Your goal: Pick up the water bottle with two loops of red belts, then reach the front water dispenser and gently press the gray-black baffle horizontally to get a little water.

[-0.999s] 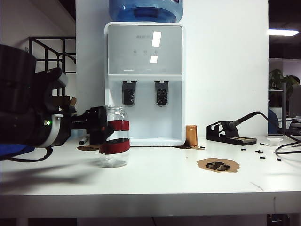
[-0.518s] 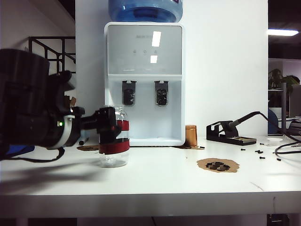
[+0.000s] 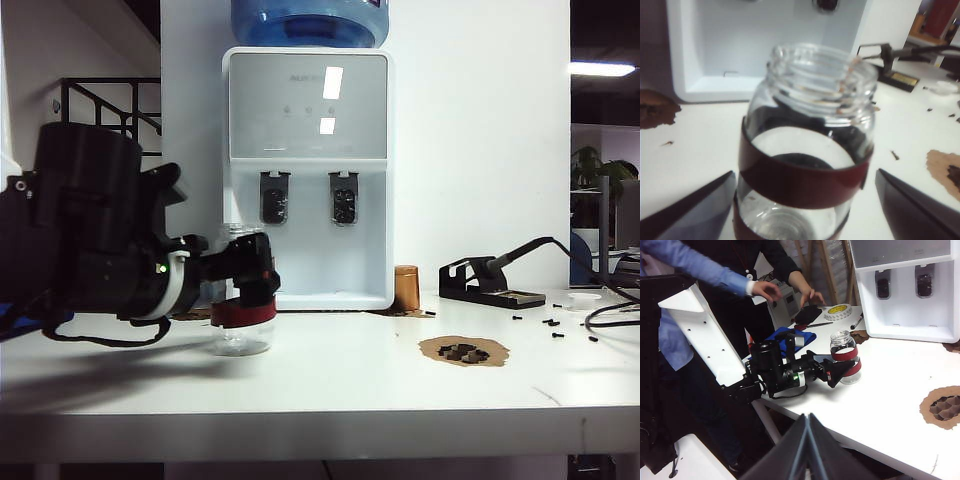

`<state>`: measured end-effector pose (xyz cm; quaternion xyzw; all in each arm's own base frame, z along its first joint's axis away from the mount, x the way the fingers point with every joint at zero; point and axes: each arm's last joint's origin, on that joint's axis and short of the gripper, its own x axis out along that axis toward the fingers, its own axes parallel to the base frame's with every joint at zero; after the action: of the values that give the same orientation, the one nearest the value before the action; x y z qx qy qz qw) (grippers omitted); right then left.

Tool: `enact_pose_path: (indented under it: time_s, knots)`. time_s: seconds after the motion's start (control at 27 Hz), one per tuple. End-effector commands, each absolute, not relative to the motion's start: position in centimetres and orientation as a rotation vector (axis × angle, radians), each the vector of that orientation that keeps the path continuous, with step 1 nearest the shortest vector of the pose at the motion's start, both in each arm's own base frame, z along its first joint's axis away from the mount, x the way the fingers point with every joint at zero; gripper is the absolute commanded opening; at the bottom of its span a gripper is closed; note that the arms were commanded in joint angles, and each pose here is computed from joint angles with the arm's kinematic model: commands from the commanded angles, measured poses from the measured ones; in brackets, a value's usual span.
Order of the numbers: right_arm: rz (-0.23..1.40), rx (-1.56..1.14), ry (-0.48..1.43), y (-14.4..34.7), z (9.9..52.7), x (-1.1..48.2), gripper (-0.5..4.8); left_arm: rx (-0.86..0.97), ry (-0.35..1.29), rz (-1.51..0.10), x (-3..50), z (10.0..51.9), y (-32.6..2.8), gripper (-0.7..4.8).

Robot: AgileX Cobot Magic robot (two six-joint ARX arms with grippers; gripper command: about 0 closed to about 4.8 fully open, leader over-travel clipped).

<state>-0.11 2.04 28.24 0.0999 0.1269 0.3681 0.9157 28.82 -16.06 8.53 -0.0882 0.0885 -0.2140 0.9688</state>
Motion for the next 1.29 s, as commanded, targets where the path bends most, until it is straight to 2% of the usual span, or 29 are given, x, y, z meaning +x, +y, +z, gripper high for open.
enact_pose_path:
  time_s: [0.04,0.52,0.96,1.18,1.26,1.29]
  knots:
    - [0.762,0.197,0.248,2.0,28.4,-0.1,0.00,-0.180,0.190,-0.437,29.5,8.9,-16.6,4.79]
    - [0.762,0.197,0.248,2.0,28.4,-0.1,0.00,-0.172,0.296,-0.402,31.1,6.7,-17.5,4.79]
    - [0.762,0.197,0.248,2.0,28.4,-0.1,-0.01,-0.226,0.261,-0.421,32.1,7.8,-19.2,4.79]
    - [0.762,0.197,0.248,2.0,28.4,-0.1,0.00,-0.210,0.306,-0.406,32.1,7.4,-18.9,4.79]
    - [0.762,0.197,0.248,2.0,28.4,-0.1,0.00,-0.211,0.306,-0.401,32.2,7.4,-18.7,3.93]
    - [0.762,0.197,0.248,2.0,28.4,-0.1,0.00,-0.211,0.306,-0.400,32.2,7.4,-18.7,3.90]
